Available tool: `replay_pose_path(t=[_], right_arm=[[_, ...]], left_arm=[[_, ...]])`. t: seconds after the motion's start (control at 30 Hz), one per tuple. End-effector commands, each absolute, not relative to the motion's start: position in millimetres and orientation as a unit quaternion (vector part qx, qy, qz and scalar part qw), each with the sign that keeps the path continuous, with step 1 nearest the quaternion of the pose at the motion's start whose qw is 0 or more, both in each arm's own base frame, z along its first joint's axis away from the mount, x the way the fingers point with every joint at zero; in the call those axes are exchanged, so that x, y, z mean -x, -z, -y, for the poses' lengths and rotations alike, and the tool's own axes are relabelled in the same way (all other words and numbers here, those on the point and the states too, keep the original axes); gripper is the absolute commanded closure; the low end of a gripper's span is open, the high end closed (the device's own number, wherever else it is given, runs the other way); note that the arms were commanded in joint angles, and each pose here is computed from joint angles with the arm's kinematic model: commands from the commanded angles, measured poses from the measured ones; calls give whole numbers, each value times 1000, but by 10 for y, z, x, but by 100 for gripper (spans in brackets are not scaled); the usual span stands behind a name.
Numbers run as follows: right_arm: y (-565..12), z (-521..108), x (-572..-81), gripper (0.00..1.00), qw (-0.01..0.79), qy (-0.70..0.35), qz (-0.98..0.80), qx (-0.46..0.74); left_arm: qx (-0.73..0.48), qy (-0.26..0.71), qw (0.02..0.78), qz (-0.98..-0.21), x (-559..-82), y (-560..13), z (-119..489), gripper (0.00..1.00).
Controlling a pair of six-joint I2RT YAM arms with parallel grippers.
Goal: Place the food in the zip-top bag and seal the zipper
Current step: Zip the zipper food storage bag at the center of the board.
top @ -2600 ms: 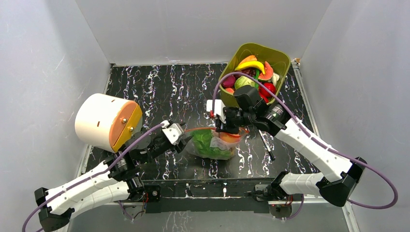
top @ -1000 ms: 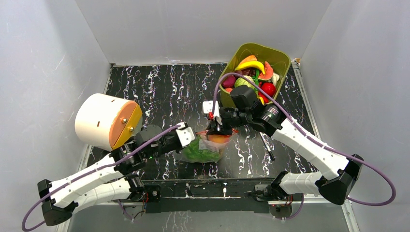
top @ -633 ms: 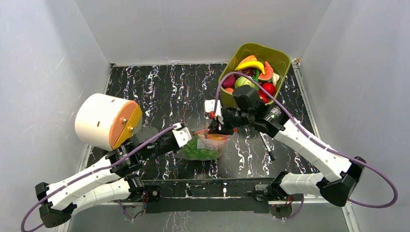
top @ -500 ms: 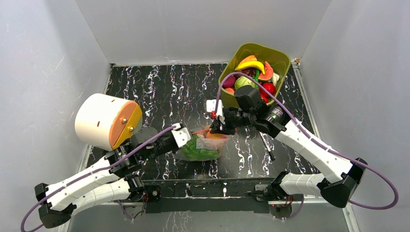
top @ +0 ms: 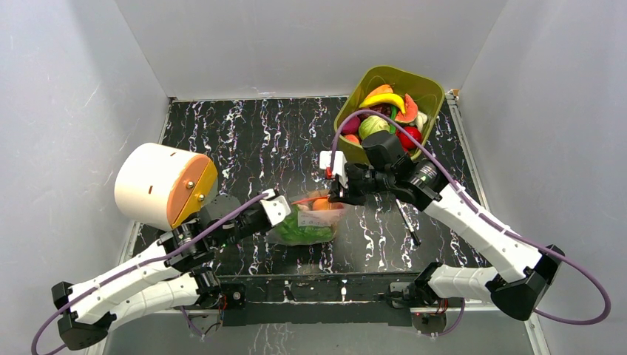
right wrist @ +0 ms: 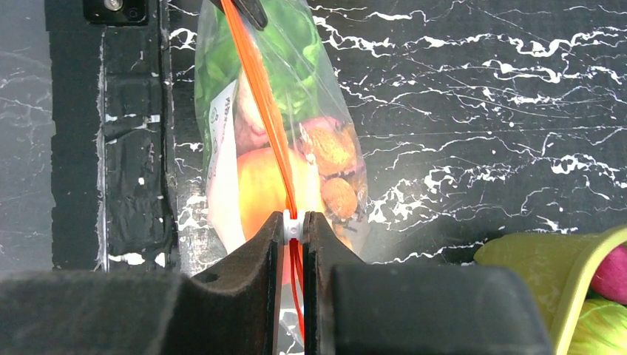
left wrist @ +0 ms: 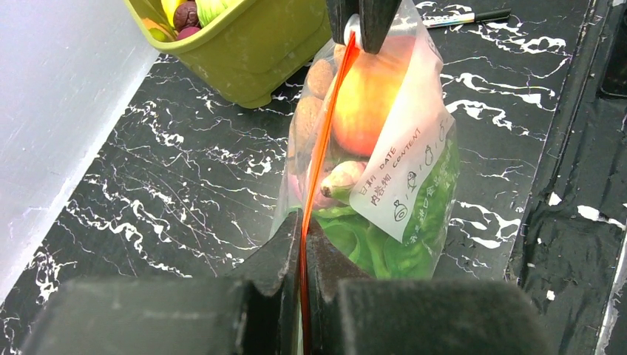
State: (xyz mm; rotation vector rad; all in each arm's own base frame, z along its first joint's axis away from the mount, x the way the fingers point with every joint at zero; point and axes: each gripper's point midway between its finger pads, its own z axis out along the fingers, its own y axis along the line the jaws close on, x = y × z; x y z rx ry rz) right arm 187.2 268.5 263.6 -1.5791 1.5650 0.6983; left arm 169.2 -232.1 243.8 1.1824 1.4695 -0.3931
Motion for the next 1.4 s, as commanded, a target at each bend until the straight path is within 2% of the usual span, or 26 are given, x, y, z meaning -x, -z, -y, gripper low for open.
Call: replay_pose_path(t=[0.0, 0.83, 1.1, 1.37], right_arm=[[-2679, -2431, -2029, 100, 415, -222, -657, 589], [-2793, -1791, -2386, 100, 466, -78, -759, 448], [-2860, -1791, -2349, 100, 487, -91, -752, 436], [-3206, -1874, -2143, 100, 546, -166, -718, 399]], left_arm=[[-481, 136, 591, -633, -1757, -2551, 2115, 100], [-466, 115, 602, -638, -1795, -2610, 1999, 100], [-461, 134, 604, -636, -1777, -2649, 2061, 100], [-464, 225, 580, -630, -1601, -2694, 2370, 100]])
